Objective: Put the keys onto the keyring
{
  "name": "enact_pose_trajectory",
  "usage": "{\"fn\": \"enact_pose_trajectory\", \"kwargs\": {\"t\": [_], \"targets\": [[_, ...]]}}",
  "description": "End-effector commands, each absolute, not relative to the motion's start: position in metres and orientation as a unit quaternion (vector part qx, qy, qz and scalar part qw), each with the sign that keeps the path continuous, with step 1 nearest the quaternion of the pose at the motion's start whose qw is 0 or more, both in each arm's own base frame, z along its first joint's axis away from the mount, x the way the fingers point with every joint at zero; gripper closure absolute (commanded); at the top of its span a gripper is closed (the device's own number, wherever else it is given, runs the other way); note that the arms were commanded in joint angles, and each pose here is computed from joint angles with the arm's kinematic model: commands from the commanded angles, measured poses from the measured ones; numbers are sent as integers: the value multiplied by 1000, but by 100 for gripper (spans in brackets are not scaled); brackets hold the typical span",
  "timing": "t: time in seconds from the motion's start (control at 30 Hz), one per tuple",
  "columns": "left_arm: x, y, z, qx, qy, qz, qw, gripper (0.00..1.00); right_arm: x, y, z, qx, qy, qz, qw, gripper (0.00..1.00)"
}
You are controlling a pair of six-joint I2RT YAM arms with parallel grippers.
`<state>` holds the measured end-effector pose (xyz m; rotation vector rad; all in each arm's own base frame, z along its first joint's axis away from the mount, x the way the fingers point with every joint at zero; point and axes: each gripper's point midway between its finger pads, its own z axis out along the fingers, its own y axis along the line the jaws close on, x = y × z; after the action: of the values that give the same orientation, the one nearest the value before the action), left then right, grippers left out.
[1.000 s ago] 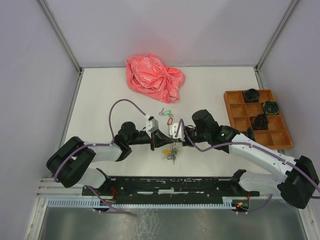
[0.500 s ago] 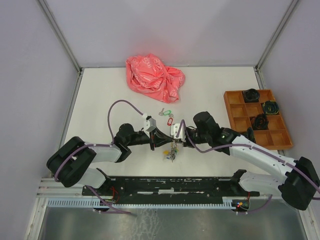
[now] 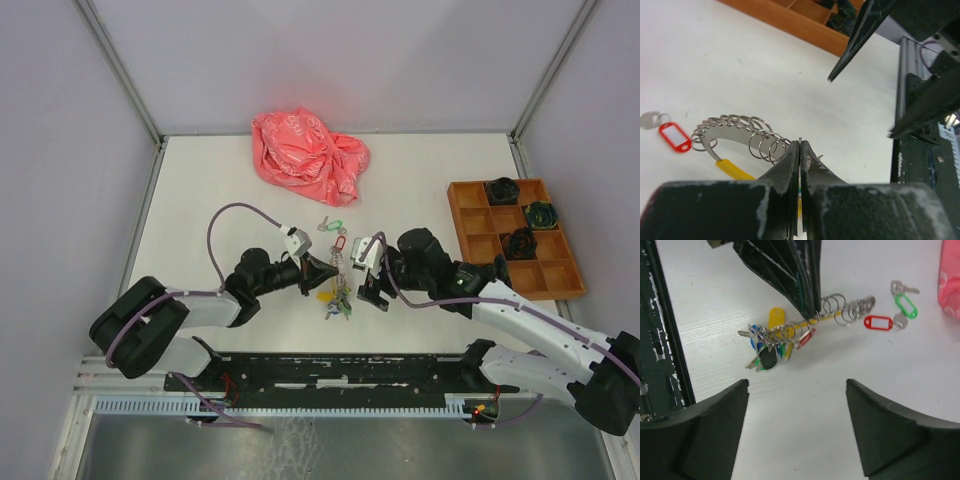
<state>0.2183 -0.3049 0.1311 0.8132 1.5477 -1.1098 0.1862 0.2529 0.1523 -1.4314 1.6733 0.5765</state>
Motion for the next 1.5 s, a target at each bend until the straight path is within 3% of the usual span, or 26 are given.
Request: {"fn": "enact_pose_trajectory", "kwargs": {"t": [0.0, 0.27, 0.53, 0.6, 0.73, 1.03, 1.27, 1.47], "targets": [[247, -283, 137, 276, 673, -395, 562, 97, 203, 234, 152, -470, 756, 189, 413, 1], [261, -242, 112, 191, 742, -313, 561, 97, 243, 213, 187, -230, 833, 154, 480, 0], [273, -200, 82, 99, 789, -240, 557, 96, 249, 179, 197, -167, 826, 110, 527, 0], [276, -195, 78, 82, 794, -235, 555, 88, 247, 172, 195, -165, 830, 96, 524, 0], [276, -191, 83, 63, 796, -240, 552, 58, 242, 160, 194, -144, 838, 84, 519, 0], [262, -162, 140, 6, 784, -234, 576, 18, 222, 115, 210, -84, 854, 41, 513, 0], [239, -127, 213, -93, 738, -265, 614, 1, 209, 102, 226, -67, 846, 57, 525, 0], [215, -114, 254, -47, 742, -251, 620, 1, 202, 93, 234, -58, 846, 55, 527, 0]]}}
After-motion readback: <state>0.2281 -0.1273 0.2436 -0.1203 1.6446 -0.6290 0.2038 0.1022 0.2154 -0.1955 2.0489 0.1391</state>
